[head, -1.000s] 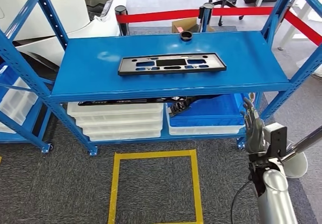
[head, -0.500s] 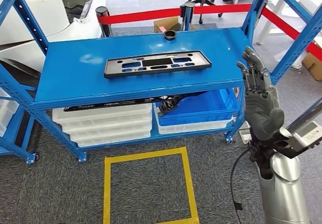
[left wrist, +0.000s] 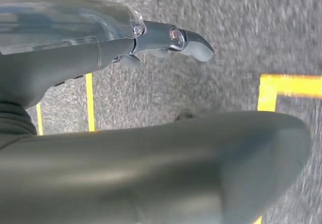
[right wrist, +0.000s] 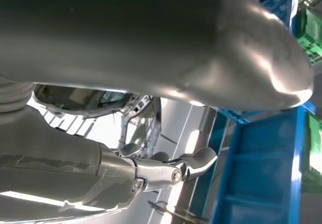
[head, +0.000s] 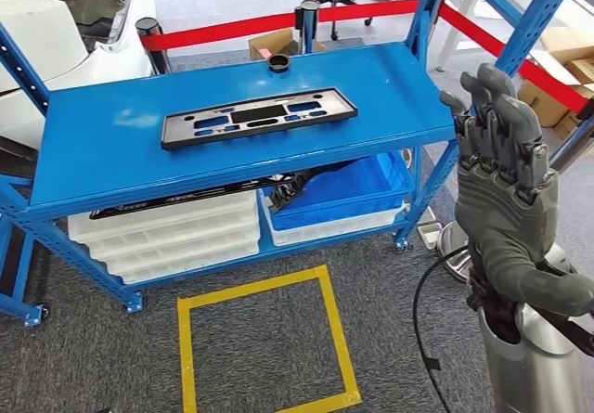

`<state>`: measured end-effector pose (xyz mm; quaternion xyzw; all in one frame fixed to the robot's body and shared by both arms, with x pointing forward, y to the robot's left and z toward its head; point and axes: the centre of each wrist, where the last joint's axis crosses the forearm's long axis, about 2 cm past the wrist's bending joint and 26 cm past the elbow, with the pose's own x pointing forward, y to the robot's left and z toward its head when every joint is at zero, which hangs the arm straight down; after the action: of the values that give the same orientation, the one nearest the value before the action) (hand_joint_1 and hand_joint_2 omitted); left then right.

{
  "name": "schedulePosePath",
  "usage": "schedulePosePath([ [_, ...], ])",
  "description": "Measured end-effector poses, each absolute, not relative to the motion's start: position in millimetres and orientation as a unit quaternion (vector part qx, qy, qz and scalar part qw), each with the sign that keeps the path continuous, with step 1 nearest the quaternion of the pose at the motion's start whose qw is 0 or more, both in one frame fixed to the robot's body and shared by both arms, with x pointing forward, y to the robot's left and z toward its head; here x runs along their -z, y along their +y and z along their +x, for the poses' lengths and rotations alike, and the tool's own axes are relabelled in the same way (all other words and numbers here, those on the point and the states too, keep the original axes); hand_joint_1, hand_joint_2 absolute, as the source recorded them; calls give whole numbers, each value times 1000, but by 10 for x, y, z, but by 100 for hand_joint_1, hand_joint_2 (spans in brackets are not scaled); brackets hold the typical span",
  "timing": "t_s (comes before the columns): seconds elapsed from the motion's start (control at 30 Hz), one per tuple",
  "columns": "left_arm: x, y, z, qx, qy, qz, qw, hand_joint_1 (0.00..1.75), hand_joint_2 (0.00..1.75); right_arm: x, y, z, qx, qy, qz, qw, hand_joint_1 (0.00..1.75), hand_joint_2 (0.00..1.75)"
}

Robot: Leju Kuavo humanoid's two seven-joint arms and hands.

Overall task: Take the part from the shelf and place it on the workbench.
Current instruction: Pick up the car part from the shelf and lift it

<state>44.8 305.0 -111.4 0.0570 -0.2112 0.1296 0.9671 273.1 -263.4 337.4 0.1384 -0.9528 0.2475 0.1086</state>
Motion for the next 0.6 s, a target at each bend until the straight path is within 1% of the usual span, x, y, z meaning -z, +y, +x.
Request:
schedulePosePath([
  [0.13,1113,3062,456,-120,-214,58,968,0,0,-3379,-2609,2693,-245,-954,140,101,0,0],
  [0.43,1115,3099,422,-112,-211,65,969,0,0,-3142,-2656,2608,-222,-957,138,126,0,0],
  [0.6,1116,3097,413,-111,-212,67,969,0,0,-3007,-2725,2554,-218,-955,125,157,0,0],
])
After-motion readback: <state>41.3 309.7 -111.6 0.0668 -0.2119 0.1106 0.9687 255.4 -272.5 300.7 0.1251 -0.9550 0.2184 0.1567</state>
